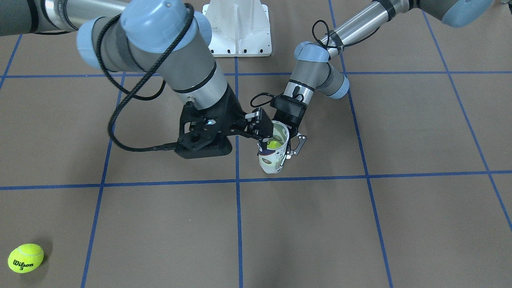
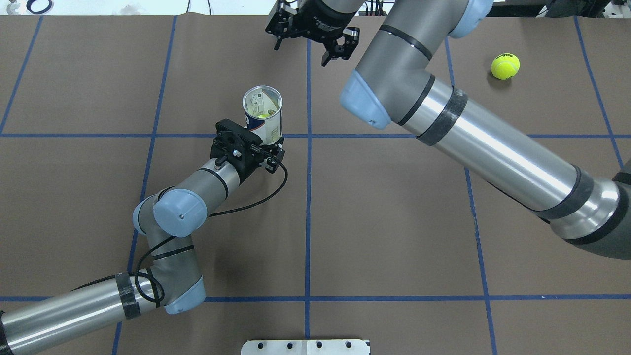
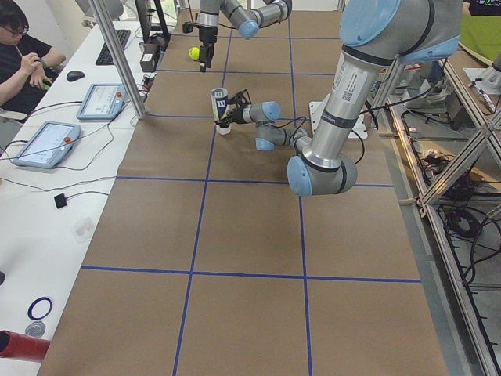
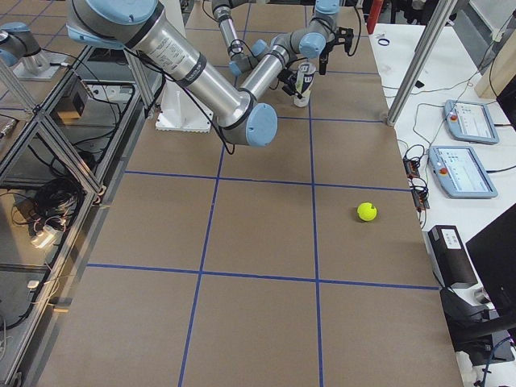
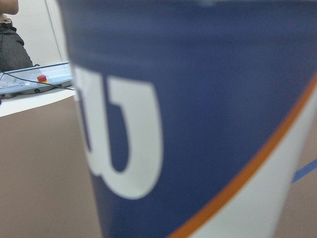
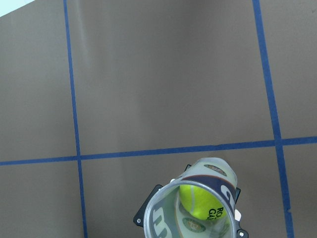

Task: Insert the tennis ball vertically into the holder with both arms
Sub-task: 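Raise the open right gripper and move it toward the second yellow ball, then lower the right gripper and grasp the second yellow ball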

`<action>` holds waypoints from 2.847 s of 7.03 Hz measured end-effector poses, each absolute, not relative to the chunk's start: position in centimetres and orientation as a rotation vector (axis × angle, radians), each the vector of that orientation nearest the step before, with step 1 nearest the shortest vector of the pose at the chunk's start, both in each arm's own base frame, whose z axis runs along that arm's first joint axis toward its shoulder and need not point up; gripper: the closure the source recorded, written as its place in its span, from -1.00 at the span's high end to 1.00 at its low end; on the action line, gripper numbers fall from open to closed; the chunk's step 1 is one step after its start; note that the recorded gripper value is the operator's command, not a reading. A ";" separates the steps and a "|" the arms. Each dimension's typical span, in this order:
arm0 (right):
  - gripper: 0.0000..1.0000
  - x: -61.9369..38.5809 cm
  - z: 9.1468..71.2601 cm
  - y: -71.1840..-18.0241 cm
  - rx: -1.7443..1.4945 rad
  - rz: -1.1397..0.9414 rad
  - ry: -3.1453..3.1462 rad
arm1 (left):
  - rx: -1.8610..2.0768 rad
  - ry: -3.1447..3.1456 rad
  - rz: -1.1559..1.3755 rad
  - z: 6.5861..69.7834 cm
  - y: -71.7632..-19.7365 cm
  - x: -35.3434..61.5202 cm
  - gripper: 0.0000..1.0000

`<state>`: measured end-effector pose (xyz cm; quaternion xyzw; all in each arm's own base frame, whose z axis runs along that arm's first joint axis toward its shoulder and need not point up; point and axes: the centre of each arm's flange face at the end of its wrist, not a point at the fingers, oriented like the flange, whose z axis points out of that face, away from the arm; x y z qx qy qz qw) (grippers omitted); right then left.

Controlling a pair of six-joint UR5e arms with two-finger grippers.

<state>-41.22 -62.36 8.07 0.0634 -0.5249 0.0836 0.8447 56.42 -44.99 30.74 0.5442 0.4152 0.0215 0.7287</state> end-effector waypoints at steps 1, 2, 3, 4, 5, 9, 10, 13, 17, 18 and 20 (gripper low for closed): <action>0.98 -37.7 12.0 -65.0 0.186 0.154 -1.056 | 1.200 0.916 0.047 30.7 -45.0 56.4 0.47; 0.98 -34.0 16.9 -67.3 0.233 0.109 -0.991 | 1.200 0.917 0.046 30.6 -45.0 56.4 0.47; 0.98 -30.6 22.0 -68.9 0.268 0.053 -0.925 | 1.201 0.917 0.046 30.5 -45.0 56.4 0.47; 0.99 -27.0 27.2 -70.4 0.292 -0.011 -0.858 | 1.202 0.917 0.045 30.5 -45.1 56.3 0.47; 0.99 -23.9 32.4 -71.8 0.303 -0.087 -0.792 | 1.202 0.917 0.043 30.5 -45.2 56.2 0.47; 0.99 -20.1 46.7 -74.9 0.324 -0.249 -0.594 | 1.205 0.915 0.040 30.4 -45.5 56.0 0.47; 0.99 -20.7 48.6 -75.2 0.332 -0.259 -0.585 | 1.205 0.914 0.039 30.4 -45.5 55.9 0.47; 0.99 -24.4 51.0 -74.4 0.326 -0.295 -0.537 | 1.207 0.909 0.044 30.5 -45.6 55.8 0.47; 0.99 -26.2 54.5 -74.1 0.322 -0.311 -0.506 | 1.216 0.902 0.053 30.3 -45.6 55.8 0.52; 0.81 -26.4 54.5 -74.2 0.322 -0.312 -0.502 | 1.217 0.901 0.053 30.3 -45.7 55.8 0.53; -0.99 -26.8 54.1 -74.8 0.321 -0.312 -0.499 | 1.217 0.900 0.053 30.4 -45.7 55.8 0.53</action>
